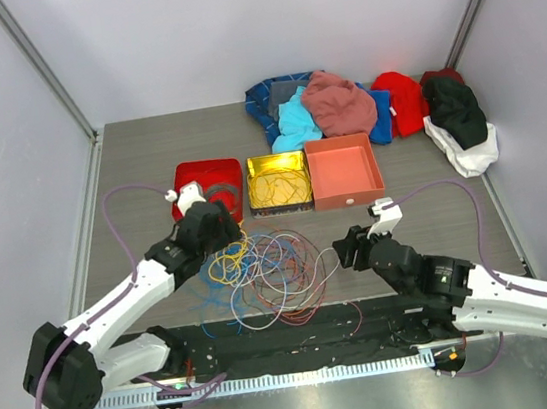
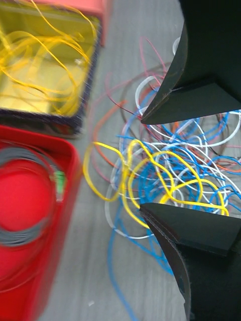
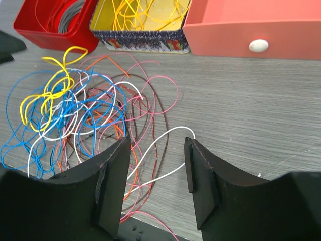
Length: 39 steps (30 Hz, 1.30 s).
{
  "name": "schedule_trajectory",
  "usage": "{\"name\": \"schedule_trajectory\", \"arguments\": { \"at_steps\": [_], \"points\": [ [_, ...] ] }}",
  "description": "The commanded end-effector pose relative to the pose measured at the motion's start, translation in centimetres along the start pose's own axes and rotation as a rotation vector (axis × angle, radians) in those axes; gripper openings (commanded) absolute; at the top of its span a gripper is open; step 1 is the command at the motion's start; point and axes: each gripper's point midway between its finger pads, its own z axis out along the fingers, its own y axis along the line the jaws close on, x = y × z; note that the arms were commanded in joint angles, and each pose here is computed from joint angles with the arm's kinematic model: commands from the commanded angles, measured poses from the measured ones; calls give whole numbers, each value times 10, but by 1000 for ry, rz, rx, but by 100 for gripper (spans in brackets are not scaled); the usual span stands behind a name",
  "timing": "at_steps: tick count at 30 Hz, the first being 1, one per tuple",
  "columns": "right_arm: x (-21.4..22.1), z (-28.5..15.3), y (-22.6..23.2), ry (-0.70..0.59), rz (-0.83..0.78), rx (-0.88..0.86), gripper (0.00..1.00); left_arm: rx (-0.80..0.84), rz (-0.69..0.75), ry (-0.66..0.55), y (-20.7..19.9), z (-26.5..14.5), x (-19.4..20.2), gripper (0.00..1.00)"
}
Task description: Untangle the cables
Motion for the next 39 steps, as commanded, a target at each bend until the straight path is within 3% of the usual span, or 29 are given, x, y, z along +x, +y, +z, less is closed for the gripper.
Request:
{"name": "schedule_trajectory", "arguments": {
  "at_steps": [1,14,17,20,23,24,27,32,39],
  "points": [
    [-9,4,18,-25,60,-47,55,141,-148,-11,-22,1,6,68],
    [-6,2,16,-4,87,-36,54,129,-201,-25,-23,34,20,72],
    [-5,2,16,1,90,-36,54,112,-204,-19,-23,43,22,68],
    [-5,1,15,4,78,-32,54,96,-212,-21,-22,47,23,58],
    [-6,1,15,3,65,-30,54,100,-218,-38,-21,45,20,37],
    [-6,2,15,4,60,-29,54,99,-208,-42,-20,44,19,25],
    [-5,4,16,3,55,-30,54,107,-196,-68,-19,36,11,3],
    [-2,7,21,13,53,-42,54,133,-179,-97,-16,7,-3,0],
    [-3,12,36,21,50,-88,54,368,-193,-269,-39,-98,-73,0]
  ]
}}
